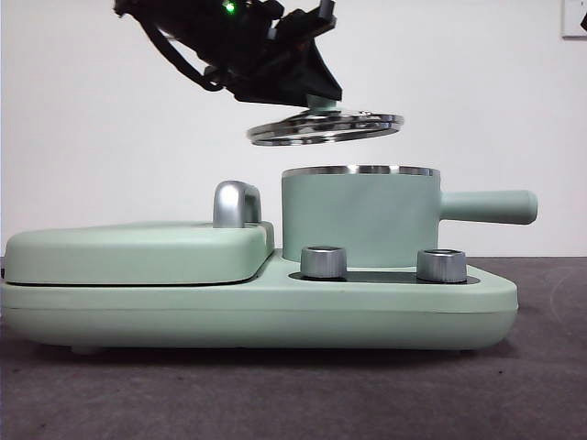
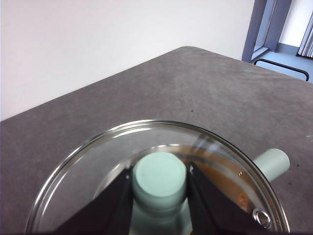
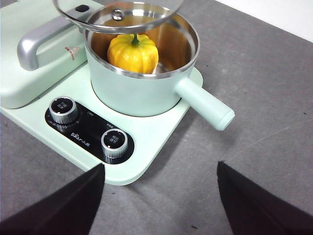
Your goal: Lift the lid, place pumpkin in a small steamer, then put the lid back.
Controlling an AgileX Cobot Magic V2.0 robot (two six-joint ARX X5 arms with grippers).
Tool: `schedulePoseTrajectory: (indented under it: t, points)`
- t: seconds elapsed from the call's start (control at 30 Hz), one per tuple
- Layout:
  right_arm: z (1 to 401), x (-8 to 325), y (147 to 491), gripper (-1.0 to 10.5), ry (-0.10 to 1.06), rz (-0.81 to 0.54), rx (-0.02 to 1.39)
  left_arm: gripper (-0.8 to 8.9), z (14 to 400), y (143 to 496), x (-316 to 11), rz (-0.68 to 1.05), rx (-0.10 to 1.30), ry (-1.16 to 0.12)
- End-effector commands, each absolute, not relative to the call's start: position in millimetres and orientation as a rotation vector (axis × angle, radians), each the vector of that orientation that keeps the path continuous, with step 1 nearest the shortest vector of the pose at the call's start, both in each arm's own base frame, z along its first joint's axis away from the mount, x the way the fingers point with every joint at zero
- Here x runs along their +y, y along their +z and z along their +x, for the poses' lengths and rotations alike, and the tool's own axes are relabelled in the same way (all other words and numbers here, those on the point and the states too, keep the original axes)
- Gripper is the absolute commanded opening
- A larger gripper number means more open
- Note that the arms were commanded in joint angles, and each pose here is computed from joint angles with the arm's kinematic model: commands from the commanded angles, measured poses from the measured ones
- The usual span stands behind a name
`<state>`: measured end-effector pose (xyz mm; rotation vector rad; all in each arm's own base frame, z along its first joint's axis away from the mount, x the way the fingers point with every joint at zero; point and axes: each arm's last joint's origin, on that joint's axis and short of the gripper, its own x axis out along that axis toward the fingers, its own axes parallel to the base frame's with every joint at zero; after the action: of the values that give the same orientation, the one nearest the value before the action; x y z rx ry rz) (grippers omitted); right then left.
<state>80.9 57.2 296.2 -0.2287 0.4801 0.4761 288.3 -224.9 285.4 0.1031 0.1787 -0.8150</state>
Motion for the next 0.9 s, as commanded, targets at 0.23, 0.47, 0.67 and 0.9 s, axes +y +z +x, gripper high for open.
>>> schedulePoseTrajectory:
  t: [0.23, 0.47, 0.67, 0.9]
  points:
    - [81, 58, 297, 3.5, 0.474, -0.221, 0.475, 0.10, 302, 298, -249, 0.096, 0.103, -0.863]
    - [82, 58, 297, 3.5, 0.456, -0.225, 0.473, 0.10, 307, 285, -257, 0.105, 0.132, -0.903]
    - [82, 58, 297, 3.5, 0.456, -0.225, 0.473, 0.10, 308, 282, -258, 0.131, 0.130, -0.909]
    - [82, 58, 297, 3.5, 0.449, -0.227, 0.472, 0.10, 309, 277, -260, 0.131, 0.142, -0.933]
